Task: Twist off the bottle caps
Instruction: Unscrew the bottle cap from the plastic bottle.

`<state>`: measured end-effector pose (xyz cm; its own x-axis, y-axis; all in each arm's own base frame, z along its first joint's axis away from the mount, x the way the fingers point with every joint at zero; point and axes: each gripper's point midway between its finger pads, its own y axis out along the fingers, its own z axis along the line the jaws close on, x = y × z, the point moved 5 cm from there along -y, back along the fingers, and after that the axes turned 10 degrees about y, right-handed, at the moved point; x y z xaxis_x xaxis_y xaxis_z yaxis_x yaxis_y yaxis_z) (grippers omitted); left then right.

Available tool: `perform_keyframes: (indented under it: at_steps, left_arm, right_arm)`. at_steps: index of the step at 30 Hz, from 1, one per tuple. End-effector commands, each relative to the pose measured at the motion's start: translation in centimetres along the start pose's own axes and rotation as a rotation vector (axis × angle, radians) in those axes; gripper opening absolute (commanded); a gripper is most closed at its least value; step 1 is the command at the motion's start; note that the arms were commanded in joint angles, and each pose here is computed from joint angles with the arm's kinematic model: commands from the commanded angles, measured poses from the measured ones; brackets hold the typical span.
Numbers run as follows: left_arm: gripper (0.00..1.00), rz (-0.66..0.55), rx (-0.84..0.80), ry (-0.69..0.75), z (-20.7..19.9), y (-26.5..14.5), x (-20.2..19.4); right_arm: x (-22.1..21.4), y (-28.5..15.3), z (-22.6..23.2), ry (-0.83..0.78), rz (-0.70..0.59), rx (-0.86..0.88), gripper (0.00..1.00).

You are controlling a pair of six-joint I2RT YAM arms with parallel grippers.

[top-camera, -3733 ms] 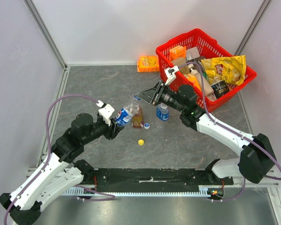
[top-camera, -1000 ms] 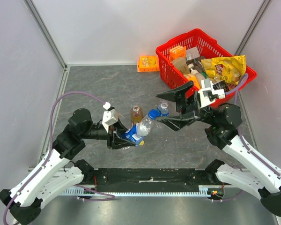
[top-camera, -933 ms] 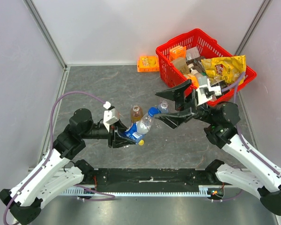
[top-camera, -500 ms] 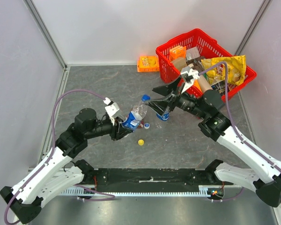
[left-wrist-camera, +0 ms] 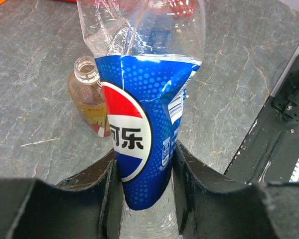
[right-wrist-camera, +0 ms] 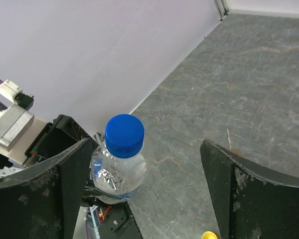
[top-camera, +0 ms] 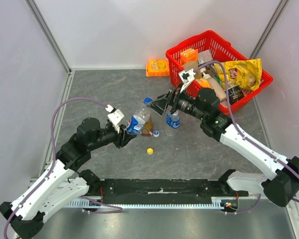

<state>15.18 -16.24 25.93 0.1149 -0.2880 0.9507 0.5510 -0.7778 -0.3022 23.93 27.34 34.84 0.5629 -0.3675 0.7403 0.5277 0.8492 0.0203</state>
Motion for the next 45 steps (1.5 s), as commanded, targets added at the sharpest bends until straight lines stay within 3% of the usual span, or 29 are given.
perform_keyframes:
  at_steps: [1,11,14,28,45]
  left_arm:
    - [0.02,0.012,0.026,0.051,0.6,0.0,-0.3]
    - [0.02,0.021,0.019,0.045,0.5,0.1,-0.5]
    - [0.02,0.025,0.017,0.044,0.4,0.1,-0.5]
    - [0.02,0.015,0.013,0.04,0.4,0.1,-0.2]
    - [0.02,-0.106,-0.24,0.048,-2.9,-1.4,2.9]
  right_arm:
    - [1.9,1.0,1.9,0.076,-0.058,0.067,0.92]
    - [0.6,2.4,1.4,0.171,-0.017,0.115,0.52]
    - [0.4,2.5,1.2,0.181,-0.013,0.114,0.46]
    - [-0.5,2.2,1.0,0.131,0.022,0.131,0.0]
    - [-0.6,-1.7,5.4,-0.121,0.021,0.459,0.0]
